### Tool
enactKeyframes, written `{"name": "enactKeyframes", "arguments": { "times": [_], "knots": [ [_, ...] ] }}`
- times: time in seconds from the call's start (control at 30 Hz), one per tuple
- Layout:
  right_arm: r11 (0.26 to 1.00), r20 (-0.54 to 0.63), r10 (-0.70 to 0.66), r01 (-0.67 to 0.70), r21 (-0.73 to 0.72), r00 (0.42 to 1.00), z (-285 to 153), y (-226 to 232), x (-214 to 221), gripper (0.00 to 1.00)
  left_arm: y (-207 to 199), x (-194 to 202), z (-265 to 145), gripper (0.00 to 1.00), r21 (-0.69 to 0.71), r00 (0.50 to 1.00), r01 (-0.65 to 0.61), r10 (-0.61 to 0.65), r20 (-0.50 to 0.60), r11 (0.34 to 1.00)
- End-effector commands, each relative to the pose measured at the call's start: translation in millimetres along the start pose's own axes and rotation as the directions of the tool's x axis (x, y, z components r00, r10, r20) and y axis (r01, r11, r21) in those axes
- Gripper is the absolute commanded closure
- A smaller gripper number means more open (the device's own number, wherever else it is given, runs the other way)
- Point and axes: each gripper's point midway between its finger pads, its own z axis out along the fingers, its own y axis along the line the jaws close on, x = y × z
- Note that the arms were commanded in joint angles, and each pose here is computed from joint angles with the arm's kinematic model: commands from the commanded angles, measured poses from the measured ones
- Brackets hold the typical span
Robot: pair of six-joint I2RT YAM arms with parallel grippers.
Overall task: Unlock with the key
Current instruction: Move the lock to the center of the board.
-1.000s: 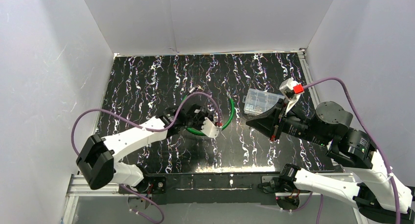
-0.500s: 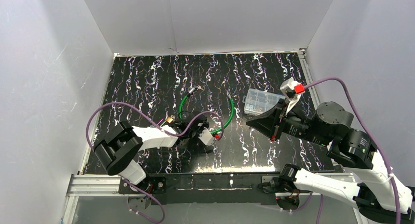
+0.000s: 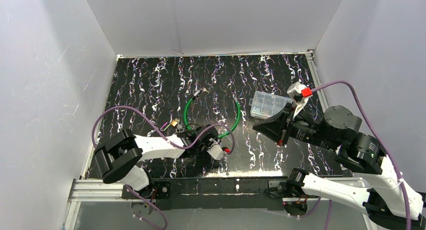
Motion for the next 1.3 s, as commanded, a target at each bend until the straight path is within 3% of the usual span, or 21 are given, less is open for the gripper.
{"name": "enactKeyframes", "arguments": {
  "times": [0.0, 0.4, 0.5, 0.6, 0.9, 1.1, 1.27],
  "knots": [
    [1.000, 0.052, 0.009, -0.008, -0.013, 0.999, -3, 3, -9, 0.99, -23, 2, -14, 1.00, 0.044, 1.000, 0.008, -0.007, -0.026, 0.999],
    [1.000, 0.053, 0.016, -0.015, -0.018, 0.998, -4, 4, -9, 0.99, -1, -3, -16, 1.00, -0.011, 0.999, 0.002, -0.002, -0.035, 1.000],
    [1.000, 0.052, 0.018, -0.017, -0.017, 0.998, -5, 4, -9, 0.99, -8, -7, -22, 1.00, 0.009, 0.999, -0.022, 0.022, -0.025, 1.000],
    [1.000, 0.050, 0.020, -0.019, -0.016, 0.999, -5, 4, -7, 0.99, -13, -16, -29, 0.93, 0.015, 0.999, -0.036, 0.036, -0.013, 0.999],
    [0.999, 0.044, 0.034, -0.033, -0.020, 0.998, -7, 4, -4, 0.99, -34, -31, -42, 0.97, 0.044, 0.994, -0.107, 0.107, 0.004, 0.993],
    [0.999, 0.036, 0.043, -0.042, -0.014, 0.998, -6, 3, -2, 0.99, -18, -27, -55, 1.00, 0.011, 0.991, -0.131, 0.131, -0.001, 0.991],
    [0.999, 0.013, 0.042, -0.043, 0.010, 0.999, -4, -2, 4, 0.99, 13, -16, -81, 1.00, -0.033, 0.999, -0.042, 0.043, 0.018, 0.999]
  ]
}}
